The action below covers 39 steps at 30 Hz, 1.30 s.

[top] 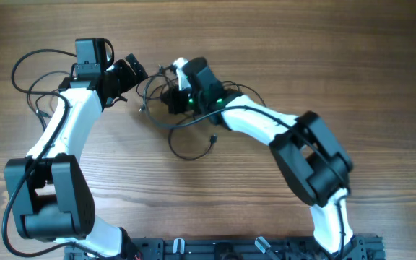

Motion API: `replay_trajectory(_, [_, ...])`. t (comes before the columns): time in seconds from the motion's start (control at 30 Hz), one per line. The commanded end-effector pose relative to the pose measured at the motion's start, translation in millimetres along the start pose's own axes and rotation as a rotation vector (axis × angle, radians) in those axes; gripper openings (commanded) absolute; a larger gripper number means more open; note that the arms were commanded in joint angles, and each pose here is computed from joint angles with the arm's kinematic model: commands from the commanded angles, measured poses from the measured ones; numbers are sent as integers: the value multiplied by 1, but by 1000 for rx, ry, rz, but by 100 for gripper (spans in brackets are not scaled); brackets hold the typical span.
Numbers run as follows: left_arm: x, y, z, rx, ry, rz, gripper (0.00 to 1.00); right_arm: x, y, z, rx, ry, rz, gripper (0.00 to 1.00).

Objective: Untangle cables

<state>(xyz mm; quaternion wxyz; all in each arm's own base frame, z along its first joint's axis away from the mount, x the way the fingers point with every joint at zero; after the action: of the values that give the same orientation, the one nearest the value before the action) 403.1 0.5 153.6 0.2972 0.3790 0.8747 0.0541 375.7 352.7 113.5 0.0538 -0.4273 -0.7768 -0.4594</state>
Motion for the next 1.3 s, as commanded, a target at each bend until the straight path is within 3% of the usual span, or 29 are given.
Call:
replay_trajectory(0.0, [2, -2, 5, 2, 16, 7, 100, 28, 54, -60, -127, 142, -37, 4])
replay_trajectory(0.23, [1, -1, 5, -1, 12, 4, 97, 68, 99, -118, -299, 280, -140, 4])
replay_trajectory(0.3, [1, -1, 5, -1, 12, 4, 77, 79, 112, -131, -373, 310, -167, 4])
replay_trajectory(0.33, [1, -1, 5, -1, 12, 4, 53, 84, 119, -137, -413, 328, -192, 4])
replay_trajectory(0.4, [1, -1, 5, -1, 13, 4, 26, 93, 130, -148, -486, 362, -221, 4])
replay_trajectory(0.47, [1, -1, 5, -1, 12, 4, 8, 100, 138, -159, -543, 393, -258, 4])
replay_trajectory(0.5, [1, -1, 5, -1, 12, 4, 4, 102, 141, -163, -568, 401, -274, 4])
replay_trajectory(0.83, [1, -1, 5, -2, 12, 4, 4, 123, 166, -209, -818, 401, -527, 5])
replay_trajectory(0.87, [1, -1, 5, -2, 12, 4, 4, 117, 163, -203, -797, 346, -575, 4])
replay_trajectory(0.9, [1, -1, 5, -1, 12, 4, 5, 92, 157, -185, -702, 198, -508, 4])
replay_trajectory(1.1, [1, -2, 5, 2, 9, 4, 14, 13, 100, -150, -306, -239, -162, 5])
replay_trajectory(1.17, [0, -3, 5, 12, -1, 5, 19, -11, 80, -151, -200, -379, -89, 10])
replay_trajectory(1.23, [-1, -4, 5, 26, -14, 7, 31, -25, 67, -152, -129, -403, -15, 22])
replay_trajectory(1.27, [-2, -5, 5, 29, -18, 9, 34, -33, 60, -153, -96, -414, 31, 23])
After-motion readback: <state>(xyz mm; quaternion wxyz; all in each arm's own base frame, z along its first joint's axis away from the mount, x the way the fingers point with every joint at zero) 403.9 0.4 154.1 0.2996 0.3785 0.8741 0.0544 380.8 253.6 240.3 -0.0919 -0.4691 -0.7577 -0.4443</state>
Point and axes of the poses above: each gripper's point midway between its finger pads, its own z axis out along the fingers, its own x axis along the line the jaws close on, y = z × x, the point moved 7 cm from there along -z, back along the fingers, and after that the axes turned 12 degrees about -z, right-handed, at the moved point
